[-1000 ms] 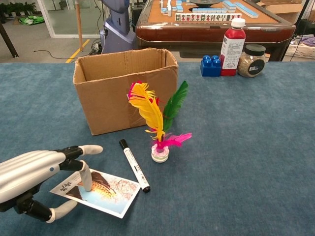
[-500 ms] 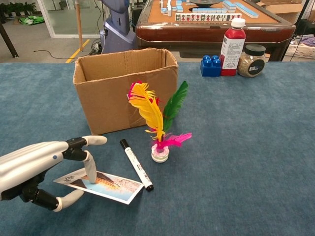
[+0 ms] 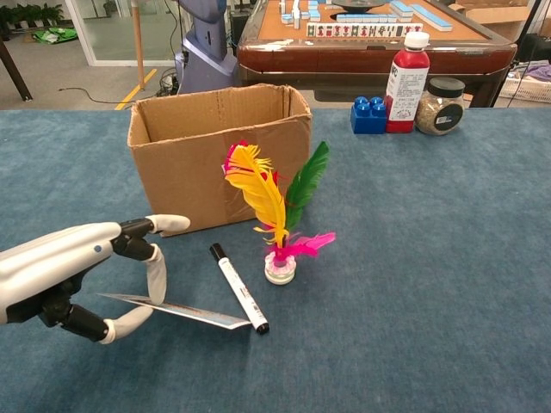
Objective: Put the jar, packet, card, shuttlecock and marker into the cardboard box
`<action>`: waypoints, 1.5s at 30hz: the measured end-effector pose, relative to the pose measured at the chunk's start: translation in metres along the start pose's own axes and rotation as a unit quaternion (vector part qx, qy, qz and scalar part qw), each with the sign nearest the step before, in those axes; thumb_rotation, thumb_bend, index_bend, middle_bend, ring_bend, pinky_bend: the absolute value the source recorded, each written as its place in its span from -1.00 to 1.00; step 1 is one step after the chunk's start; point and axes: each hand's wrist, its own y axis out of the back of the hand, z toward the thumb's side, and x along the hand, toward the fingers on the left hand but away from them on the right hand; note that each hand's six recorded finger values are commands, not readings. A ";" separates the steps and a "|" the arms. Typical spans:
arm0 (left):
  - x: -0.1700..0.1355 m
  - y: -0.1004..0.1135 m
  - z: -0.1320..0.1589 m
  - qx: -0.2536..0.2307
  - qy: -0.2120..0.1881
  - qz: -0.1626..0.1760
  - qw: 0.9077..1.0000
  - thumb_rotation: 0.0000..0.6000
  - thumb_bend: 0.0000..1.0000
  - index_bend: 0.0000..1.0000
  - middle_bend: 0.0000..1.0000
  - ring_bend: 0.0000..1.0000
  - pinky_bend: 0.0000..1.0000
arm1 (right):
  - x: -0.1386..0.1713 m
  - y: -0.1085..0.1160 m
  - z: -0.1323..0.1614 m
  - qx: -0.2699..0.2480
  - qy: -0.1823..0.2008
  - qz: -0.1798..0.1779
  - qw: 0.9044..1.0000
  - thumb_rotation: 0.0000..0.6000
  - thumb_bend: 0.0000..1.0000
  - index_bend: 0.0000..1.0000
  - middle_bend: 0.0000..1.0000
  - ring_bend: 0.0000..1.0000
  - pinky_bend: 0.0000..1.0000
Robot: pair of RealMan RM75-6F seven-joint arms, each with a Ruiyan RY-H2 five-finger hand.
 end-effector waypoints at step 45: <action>0.012 0.000 0.013 -0.068 -0.016 -0.018 0.997 1.00 -0.06 0.20 -1.00 -1.00 -0.78 | 0.001 0.003 -0.001 -0.005 -0.001 -0.004 1.000 1.00 -0.62 -0.49 -0.30 -0.48 -0.22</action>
